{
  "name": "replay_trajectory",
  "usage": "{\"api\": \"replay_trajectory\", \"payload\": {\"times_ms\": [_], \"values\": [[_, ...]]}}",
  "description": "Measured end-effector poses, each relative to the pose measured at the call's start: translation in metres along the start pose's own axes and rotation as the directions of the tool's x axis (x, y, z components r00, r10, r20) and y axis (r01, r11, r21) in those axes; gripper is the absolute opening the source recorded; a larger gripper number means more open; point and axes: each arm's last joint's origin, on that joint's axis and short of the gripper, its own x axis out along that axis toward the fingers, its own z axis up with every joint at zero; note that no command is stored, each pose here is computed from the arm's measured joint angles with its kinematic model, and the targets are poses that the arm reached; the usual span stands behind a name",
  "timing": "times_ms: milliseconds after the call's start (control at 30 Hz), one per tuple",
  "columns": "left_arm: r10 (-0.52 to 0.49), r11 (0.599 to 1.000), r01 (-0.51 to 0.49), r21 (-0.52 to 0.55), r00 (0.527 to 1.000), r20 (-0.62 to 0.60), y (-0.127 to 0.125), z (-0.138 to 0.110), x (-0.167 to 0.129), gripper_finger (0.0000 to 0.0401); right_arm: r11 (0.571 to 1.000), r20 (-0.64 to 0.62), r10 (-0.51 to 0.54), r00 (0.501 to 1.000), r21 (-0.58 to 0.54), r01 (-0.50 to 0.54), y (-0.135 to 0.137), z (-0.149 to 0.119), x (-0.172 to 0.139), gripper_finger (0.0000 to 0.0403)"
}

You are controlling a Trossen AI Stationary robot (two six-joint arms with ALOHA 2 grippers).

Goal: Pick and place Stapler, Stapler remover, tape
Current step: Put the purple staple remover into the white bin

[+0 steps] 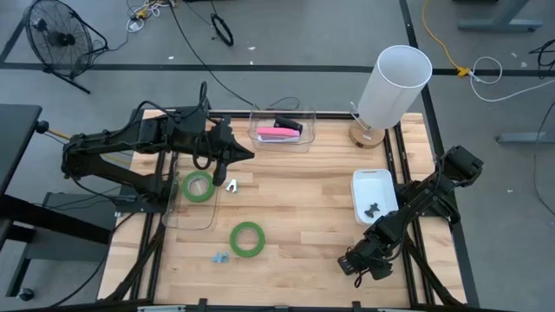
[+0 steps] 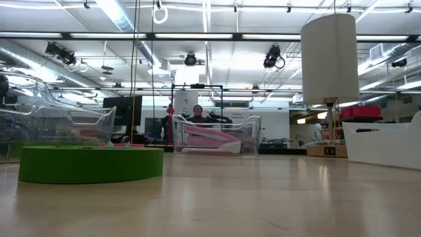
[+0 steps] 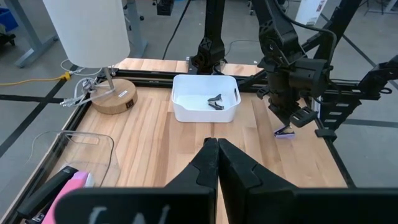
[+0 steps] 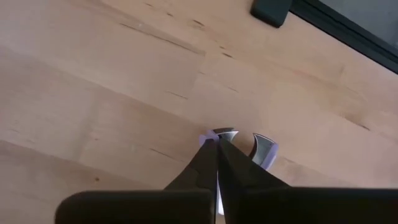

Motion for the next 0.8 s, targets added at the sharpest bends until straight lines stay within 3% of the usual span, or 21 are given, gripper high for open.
{"api": "replay_trajectory", "payload": {"times_ms": [467,800], "values": [[0.000,1.000,0.000,0.002,1.000,0.000,0.000,0.000,0.000,0.0014,0.997,-0.017,-0.060,0.998,0.050,0.061,-0.002,0.002,-0.012,0.0001],[-0.003,1.000,0.003,0.000,1.000,0.001,0.000,0.000,0.000,0.0014,0.958,0.007,-0.174,0.985,0.235,0.167,-0.004,0.001,-0.044,0.0001]]}}
